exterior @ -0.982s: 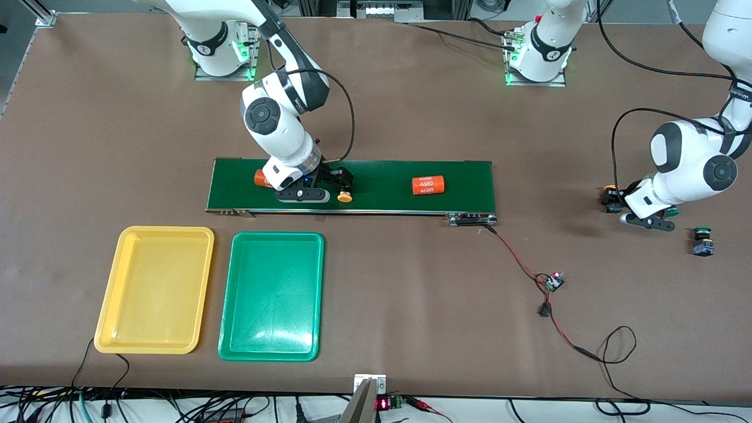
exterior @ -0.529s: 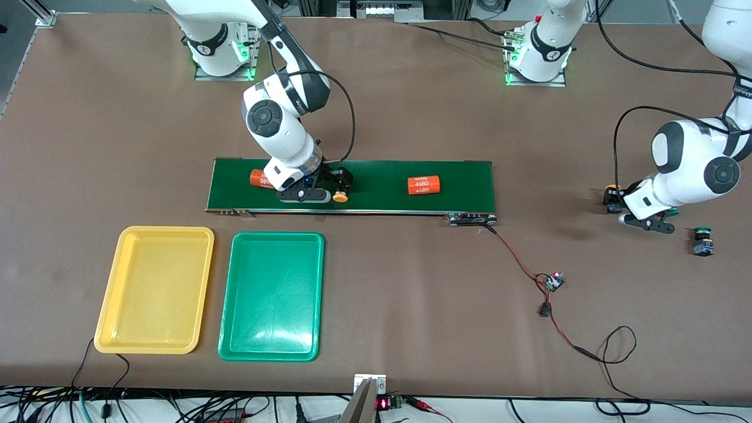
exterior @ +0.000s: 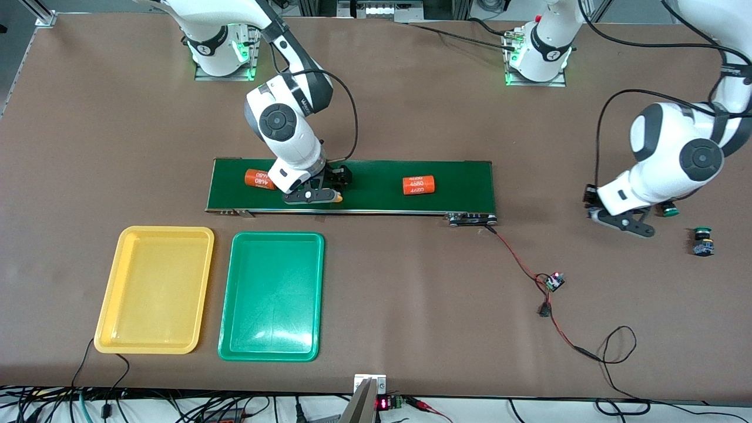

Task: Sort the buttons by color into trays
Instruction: 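Place the blue button on the conveyor while the right gripper lifts yellow, then drop the yellow button in the yellow tray while the left gripper grasps green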

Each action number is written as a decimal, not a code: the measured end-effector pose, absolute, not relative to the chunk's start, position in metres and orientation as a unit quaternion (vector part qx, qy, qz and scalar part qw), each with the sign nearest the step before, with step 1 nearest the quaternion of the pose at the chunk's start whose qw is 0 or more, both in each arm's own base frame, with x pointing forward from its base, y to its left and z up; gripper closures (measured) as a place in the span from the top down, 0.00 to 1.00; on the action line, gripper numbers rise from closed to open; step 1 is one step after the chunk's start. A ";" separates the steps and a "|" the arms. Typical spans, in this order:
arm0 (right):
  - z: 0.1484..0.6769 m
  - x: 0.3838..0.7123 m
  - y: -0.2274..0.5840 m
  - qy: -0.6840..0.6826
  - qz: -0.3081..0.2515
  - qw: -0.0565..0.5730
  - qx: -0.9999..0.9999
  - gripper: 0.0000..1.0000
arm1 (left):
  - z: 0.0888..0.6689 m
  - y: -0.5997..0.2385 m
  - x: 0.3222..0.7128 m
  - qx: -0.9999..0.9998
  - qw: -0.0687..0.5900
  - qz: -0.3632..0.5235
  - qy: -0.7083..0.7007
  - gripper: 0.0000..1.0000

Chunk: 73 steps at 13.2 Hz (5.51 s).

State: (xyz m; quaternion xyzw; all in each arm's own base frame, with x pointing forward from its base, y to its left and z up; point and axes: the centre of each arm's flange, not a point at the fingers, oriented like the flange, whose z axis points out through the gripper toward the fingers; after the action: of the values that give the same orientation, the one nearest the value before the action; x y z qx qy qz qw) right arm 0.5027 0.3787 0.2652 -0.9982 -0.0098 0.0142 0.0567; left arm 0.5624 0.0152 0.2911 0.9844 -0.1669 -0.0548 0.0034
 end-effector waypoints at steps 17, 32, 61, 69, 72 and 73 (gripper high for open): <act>0.250 0.512 0.363 -0.032 0.025 0.042 -0.998 0.51 | 0.264 -0.249 0.496 0.986 0.111 -0.112 -0.053 0.41; 0.304 0.564 0.320 -0.048 0.068 0.005 -0.996 0.34 | 0.240 -0.260 0.507 0.990 0.102 -0.051 -0.083 0.46; 0.227 0.697 -0.053 -0.101 -0.091 -0.119 -0.984 0.34 | 0.200 0.229 0.496 0.990 0.013 -0.135 0.031 1.00; 0.206 0.697 -0.042 -0.102 -0.092 -0.105 -0.985 0.59 | 0.229 0.268 0.520 0.995 -0.015 -0.093 -0.020 1.00; 0.206 0.697 -0.042 -0.111 -0.092 -0.106 -0.984 0.91 | 0.208 0.287 0.509 0.994 -0.023 -0.101 -0.024 1.00; 0.207 0.698 -0.042 -0.115 -0.093 -0.107 -0.983 0.92 | 0.202 0.296 0.503 0.994 -0.020 -0.103 -0.019 1.00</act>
State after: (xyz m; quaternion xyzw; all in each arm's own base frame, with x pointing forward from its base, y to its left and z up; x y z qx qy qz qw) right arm 0.6976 -0.0418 0.2074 -0.9833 -0.1147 -0.0929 -0.1065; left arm 0.5027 0.2965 0.2017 0.9943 -0.0192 -0.1035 -0.0195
